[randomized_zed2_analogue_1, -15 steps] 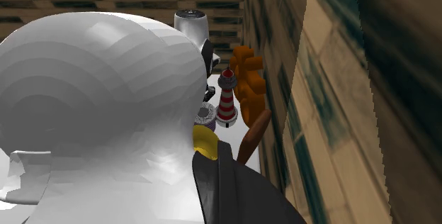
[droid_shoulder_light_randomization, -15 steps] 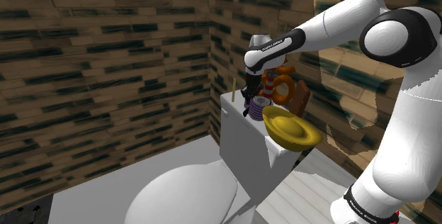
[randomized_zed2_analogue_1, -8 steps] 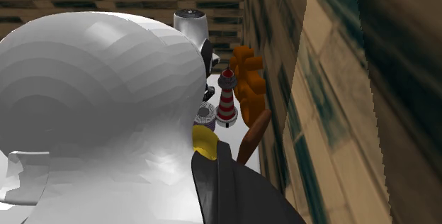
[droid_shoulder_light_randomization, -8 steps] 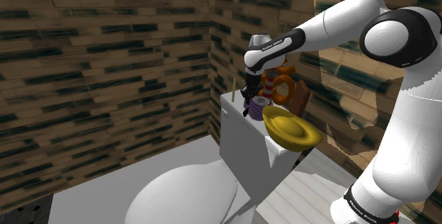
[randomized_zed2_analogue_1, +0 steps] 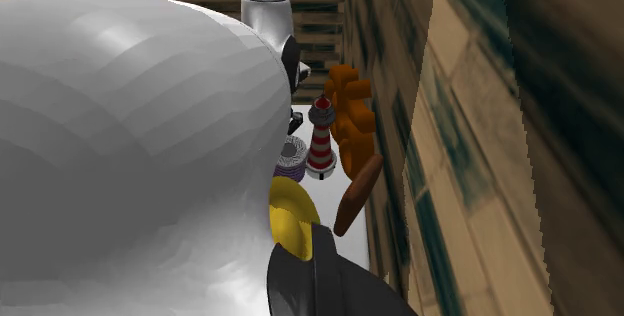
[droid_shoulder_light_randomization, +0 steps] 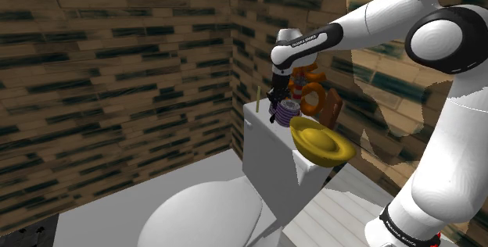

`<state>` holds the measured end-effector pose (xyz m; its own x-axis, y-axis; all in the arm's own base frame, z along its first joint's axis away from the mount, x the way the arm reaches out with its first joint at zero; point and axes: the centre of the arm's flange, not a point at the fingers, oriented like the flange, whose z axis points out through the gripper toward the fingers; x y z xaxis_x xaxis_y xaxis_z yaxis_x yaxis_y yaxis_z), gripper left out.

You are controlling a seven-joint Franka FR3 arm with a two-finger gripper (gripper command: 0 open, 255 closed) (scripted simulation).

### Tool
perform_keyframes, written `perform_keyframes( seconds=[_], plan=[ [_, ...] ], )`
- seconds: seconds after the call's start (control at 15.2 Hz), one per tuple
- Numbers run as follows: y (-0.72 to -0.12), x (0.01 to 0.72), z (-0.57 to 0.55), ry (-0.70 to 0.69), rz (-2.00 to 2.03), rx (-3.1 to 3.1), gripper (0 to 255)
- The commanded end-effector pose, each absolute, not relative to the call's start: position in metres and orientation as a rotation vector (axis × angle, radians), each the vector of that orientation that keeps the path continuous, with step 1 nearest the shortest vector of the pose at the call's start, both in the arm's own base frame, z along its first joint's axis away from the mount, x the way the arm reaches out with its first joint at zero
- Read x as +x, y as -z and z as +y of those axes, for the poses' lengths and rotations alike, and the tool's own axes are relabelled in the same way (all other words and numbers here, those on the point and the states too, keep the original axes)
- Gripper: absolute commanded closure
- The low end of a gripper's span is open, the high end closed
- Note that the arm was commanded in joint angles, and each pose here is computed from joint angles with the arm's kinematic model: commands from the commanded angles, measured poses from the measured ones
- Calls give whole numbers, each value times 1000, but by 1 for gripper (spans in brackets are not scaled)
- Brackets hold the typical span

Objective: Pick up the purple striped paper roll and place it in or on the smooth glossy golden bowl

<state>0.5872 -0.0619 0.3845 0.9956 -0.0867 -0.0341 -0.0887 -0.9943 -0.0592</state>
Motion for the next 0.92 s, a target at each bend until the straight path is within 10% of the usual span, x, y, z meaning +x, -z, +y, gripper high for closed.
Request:
perform_keyframes(
  seconds=[0.0,0.86],
  plan=[
    [-397,587,-63,-48,135,-3078,255],
    [-465,587,-63,-48,135,-3078,255]
  ],
)
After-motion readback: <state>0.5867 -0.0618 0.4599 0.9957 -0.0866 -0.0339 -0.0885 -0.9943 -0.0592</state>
